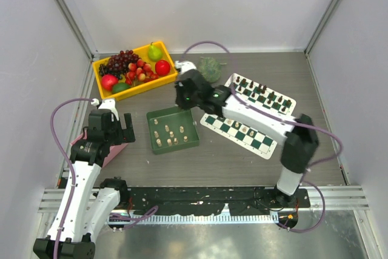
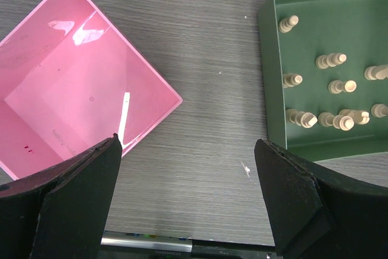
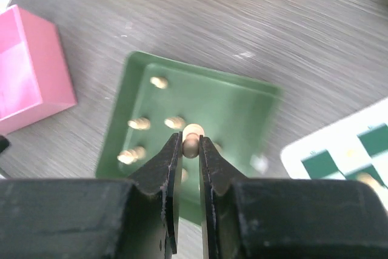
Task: Set up the chess pieces on the board
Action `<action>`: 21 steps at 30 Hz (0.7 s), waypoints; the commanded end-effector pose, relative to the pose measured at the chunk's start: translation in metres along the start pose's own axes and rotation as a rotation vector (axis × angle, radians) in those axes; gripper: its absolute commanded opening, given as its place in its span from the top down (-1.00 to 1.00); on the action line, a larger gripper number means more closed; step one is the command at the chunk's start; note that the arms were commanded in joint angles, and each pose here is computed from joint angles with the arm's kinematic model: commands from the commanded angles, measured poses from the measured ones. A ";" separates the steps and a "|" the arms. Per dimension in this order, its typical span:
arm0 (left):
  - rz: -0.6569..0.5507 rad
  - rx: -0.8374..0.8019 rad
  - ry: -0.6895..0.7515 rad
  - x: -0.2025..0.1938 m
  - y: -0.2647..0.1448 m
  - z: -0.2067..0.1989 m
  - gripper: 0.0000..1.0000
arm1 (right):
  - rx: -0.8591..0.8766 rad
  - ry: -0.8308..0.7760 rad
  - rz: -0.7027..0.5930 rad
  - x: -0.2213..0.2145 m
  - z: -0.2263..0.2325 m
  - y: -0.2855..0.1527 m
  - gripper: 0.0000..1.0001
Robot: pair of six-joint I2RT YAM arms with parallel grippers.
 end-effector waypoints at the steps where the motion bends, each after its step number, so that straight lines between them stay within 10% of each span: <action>1: -0.046 0.005 -0.005 0.013 -0.006 0.003 -0.98 | -0.151 0.172 -0.170 0.011 -0.073 -0.040 0.90; 10: -0.048 -0.006 -0.005 0.014 -0.006 0.001 -0.98 | -0.510 0.432 -0.329 -0.051 -0.229 -0.123 0.90; 21: -0.045 -0.012 -0.006 0.014 -0.005 0.000 -0.98 | -0.689 0.578 -0.316 -0.106 -0.290 -0.147 0.90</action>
Point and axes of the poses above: each gripper's point midway between its finger pads, its own y axis out along the fingers, its own z axis along the line the jaws close on, x = y × z, the point moved 3 cm from there along -y, back along the fingers, and after that the axes turned 14 degrees about y, right-handed, at the moved point
